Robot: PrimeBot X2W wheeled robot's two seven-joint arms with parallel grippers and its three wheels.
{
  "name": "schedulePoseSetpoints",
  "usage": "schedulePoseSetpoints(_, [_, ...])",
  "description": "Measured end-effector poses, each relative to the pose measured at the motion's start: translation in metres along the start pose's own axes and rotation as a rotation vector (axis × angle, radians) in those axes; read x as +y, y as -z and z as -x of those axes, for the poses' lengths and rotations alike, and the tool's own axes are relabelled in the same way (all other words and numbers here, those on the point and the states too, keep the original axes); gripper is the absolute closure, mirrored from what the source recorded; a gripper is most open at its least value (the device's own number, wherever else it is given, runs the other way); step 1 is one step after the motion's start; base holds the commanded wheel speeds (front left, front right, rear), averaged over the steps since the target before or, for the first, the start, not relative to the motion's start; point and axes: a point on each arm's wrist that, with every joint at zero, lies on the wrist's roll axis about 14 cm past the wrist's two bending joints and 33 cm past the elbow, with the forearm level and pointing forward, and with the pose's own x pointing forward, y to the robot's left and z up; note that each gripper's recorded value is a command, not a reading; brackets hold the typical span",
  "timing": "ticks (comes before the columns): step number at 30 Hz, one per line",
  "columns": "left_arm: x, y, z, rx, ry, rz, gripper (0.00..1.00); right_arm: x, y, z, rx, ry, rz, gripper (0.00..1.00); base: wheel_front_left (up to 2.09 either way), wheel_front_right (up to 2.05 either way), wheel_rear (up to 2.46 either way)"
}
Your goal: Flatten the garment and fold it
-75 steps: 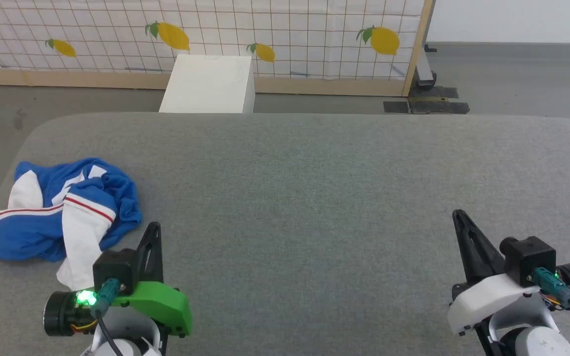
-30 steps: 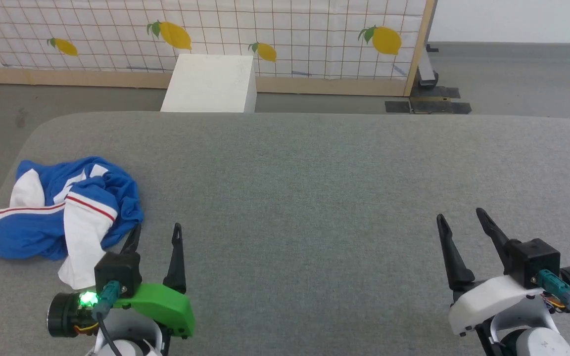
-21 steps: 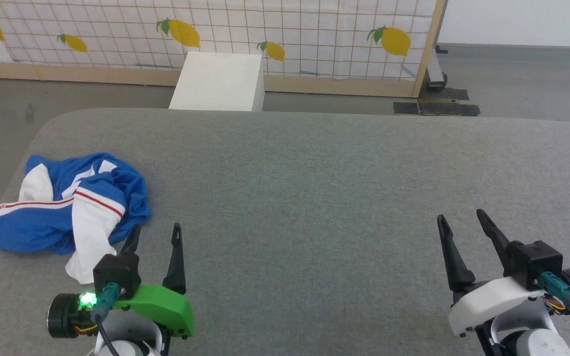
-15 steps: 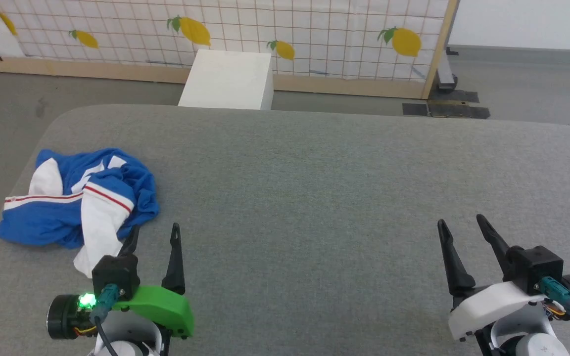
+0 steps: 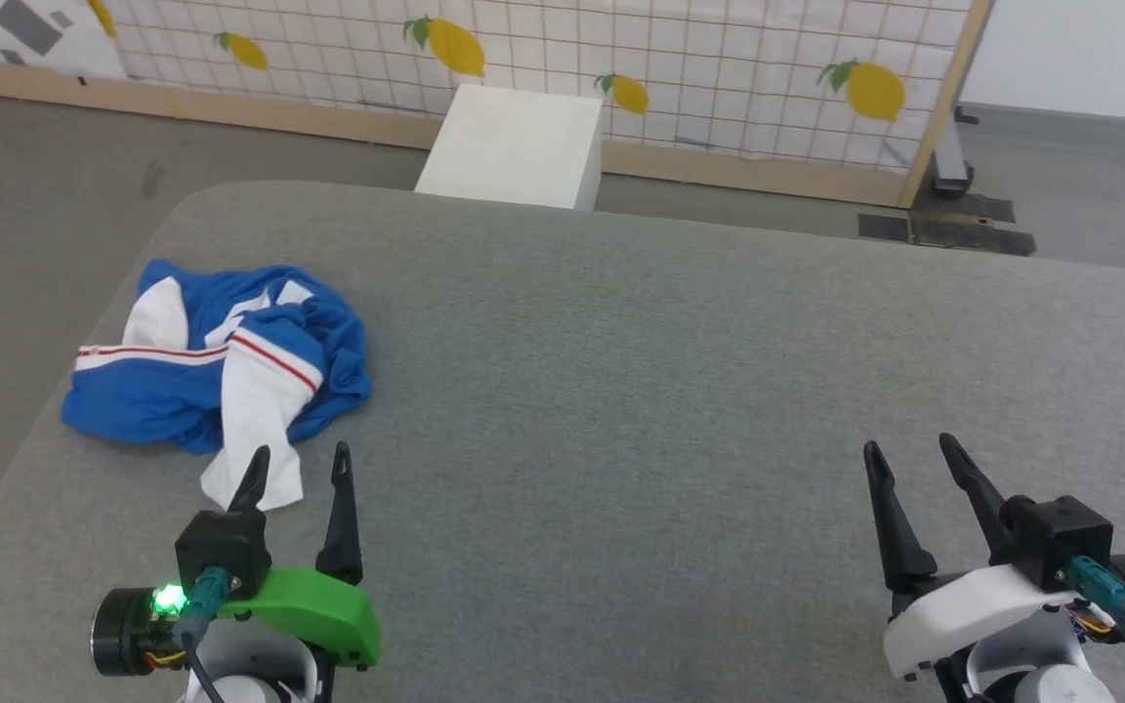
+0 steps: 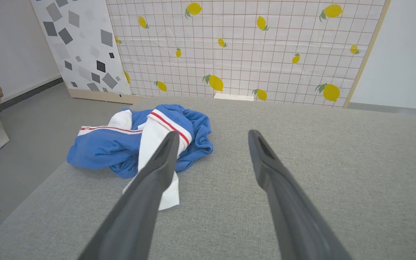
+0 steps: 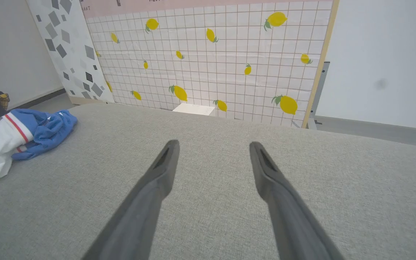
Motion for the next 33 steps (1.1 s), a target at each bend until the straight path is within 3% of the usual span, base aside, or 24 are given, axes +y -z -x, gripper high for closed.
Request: schedulePoseSetpoints(33, [0.071,0.003,0.046,-0.025,-0.238,0.019,0.00,0.066,0.024,-0.024,0.037,-0.198,-0.066,0.00,0.00,0.00,0.00])
